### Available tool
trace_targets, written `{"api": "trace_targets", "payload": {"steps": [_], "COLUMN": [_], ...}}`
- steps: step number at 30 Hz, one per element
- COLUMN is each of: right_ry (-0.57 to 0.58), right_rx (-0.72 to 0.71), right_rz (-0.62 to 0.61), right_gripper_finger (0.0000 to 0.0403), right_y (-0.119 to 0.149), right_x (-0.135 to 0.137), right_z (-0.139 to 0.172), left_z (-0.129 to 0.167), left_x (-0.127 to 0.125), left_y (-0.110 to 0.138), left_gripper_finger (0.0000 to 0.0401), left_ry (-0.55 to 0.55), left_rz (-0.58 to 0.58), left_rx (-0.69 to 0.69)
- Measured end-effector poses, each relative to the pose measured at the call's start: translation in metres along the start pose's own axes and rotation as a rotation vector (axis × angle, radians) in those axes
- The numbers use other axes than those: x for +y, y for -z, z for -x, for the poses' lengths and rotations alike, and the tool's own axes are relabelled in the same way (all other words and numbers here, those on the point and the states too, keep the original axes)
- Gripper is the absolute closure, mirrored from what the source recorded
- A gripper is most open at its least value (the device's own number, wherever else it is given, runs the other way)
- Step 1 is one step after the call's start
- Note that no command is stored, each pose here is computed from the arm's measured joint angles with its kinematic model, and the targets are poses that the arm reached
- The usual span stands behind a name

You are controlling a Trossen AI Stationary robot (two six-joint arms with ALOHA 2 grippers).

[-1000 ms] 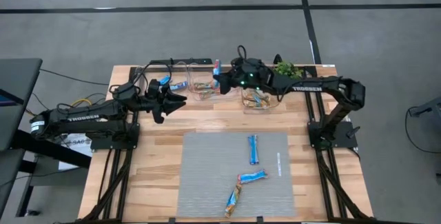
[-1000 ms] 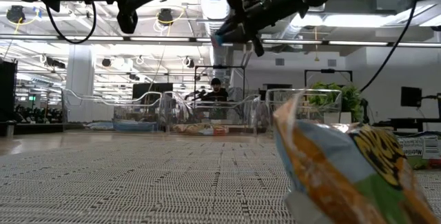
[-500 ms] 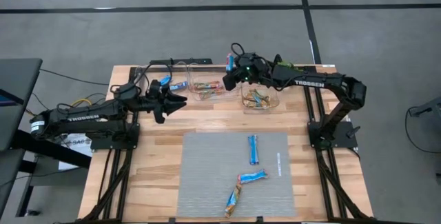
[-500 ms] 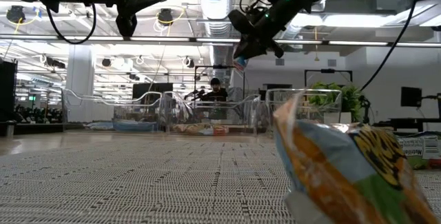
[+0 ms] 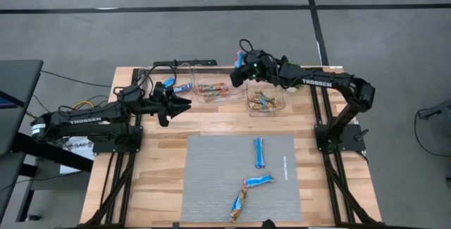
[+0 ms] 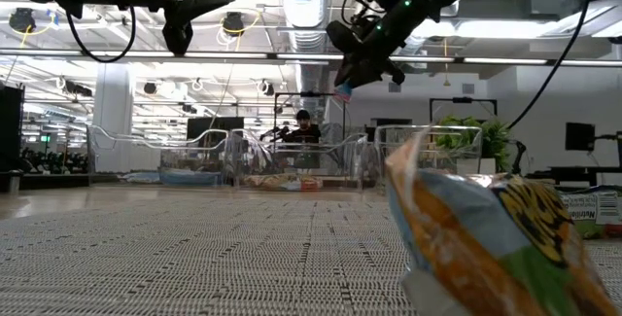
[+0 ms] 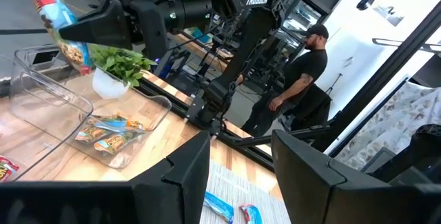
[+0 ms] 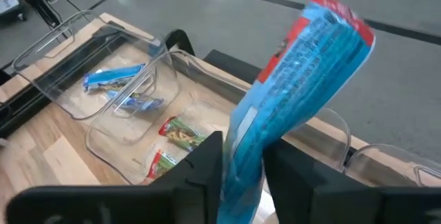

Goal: Pick and place Granola Bars by type
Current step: Put the red granola bar into the middle transparent bin, then put the blue granola bar into the left transparent bin

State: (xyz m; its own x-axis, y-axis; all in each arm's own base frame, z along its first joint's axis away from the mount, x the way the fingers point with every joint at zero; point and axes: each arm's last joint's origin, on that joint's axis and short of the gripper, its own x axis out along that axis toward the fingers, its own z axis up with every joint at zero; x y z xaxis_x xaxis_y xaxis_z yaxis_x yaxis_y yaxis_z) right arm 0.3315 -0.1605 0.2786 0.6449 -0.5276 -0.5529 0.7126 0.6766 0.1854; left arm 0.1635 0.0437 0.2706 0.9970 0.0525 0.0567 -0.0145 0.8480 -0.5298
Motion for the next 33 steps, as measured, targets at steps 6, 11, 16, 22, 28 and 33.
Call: {"api": "trace_targets", "payload": {"steps": [6,11,16,22,28,33], "right_ry": [-0.001,-0.001,-0.005,-0.155,-0.418,-0.619], "right_rx": [-0.001,-0.001,0.000,0.060,0.211,0.364], "right_rz": [-0.001,-0.001,0.000,-0.024,-0.158,-0.201], "right_gripper_finger": [0.0256,0.0228,0.0217,0.0218,0.0226,0.0227], "right_y": [0.000,0.000,0.000,0.005,0.016,0.031], "right_x": [0.000,0.000,0.001,0.014,0.040,0.069], "right_z": [0.000,0.000,0.000,0.003,0.011,0.024], "left_z": [0.000,0.000,0.000,0.000,0.000,0.000], "left_x": [0.000,0.000,0.000,0.000,0.000,-0.001], "left_y": [0.000,0.000,0.000,0.000,0.000,0.000], "left_gripper_finger": [0.0253,0.0253,0.0253,0.0253,0.0253,0.0253], "left_ry": [0.002,0.002,0.002,0.003,0.005,0.018], "left_rz": [-0.004,-0.004,-0.004,-0.004,-0.004,-0.003], "left_rx": [0.001,0.000,0.001,0.001,0.002,0.010]}}
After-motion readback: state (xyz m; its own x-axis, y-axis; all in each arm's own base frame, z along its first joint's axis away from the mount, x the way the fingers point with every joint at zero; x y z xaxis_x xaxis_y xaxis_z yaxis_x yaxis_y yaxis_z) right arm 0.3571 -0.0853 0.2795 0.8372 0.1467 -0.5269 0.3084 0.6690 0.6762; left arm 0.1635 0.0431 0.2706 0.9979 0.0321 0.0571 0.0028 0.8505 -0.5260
